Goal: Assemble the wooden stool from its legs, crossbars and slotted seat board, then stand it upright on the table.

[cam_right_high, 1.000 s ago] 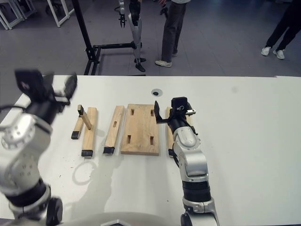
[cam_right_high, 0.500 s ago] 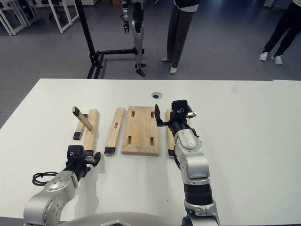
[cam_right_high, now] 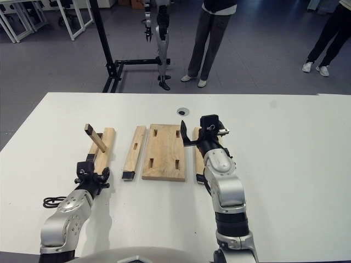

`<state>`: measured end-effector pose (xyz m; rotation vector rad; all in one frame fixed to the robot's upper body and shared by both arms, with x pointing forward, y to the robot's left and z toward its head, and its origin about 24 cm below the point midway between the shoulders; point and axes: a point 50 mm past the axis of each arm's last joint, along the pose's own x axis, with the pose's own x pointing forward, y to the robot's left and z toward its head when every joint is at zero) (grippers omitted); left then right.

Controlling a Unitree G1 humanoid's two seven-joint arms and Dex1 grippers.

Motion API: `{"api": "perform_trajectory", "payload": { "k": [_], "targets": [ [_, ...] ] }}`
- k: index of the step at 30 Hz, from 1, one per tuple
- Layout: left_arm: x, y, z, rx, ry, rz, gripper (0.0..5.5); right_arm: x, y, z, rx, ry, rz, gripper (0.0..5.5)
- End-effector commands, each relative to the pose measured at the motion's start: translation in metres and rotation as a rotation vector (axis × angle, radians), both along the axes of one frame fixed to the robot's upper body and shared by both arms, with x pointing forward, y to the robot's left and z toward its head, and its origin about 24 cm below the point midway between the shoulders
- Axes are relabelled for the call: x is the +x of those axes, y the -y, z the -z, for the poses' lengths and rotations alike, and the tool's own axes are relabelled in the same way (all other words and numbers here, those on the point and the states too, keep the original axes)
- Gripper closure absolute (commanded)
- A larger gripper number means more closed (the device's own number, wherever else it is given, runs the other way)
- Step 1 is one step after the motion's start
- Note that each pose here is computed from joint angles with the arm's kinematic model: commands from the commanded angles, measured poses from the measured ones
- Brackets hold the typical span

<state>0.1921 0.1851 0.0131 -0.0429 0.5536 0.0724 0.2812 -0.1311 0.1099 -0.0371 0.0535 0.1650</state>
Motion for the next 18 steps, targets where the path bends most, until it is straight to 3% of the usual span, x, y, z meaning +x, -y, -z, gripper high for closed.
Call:
{"api": "perform_trajectory", "payload": {
  "k": [1, 4, 10, 12, 15, 18],
  "targets": [
    [-0.029, 0.003, 0.044, 0.005, -0.215, 0.069, 3.46, 0.005, 0.004, -0.006, -0.008, 0.009, 0.005, 0.0],
    [0.0, 0.003, 0.004, -0.068, 0.043, 0.097, 3.46, 0.012, 0.014, -0.015, 0.019, 0.023, 0.019, 0.0],
    [0.068, -0.02, -0.138, -0.083, 0.61, 0.136, 3.46, 0.037, 0.034, -0.052, 0.211, 0.059, -0.104, 0.0],
    [0.081, -0.009, -0.169, -0.398, 0.69, 0.248, 3.46, 0.043, 0.019, -0.069, 0.436, 0.005, -0.36, 0.0],
    [0.087, 0.008, -0.189, -0.785, 0.67, 0.507, 3.46, 0.04, 0.0, -0.107, 0.717, -0.029, -0.778, 0.0],
    [0.084, 0.016, -0.206, -1.053, 0.648, 0.73, 3.46, 0.029, -0.009, -0.141, 0.809, -0.03, -1.102, 0.0]
  ]
}}
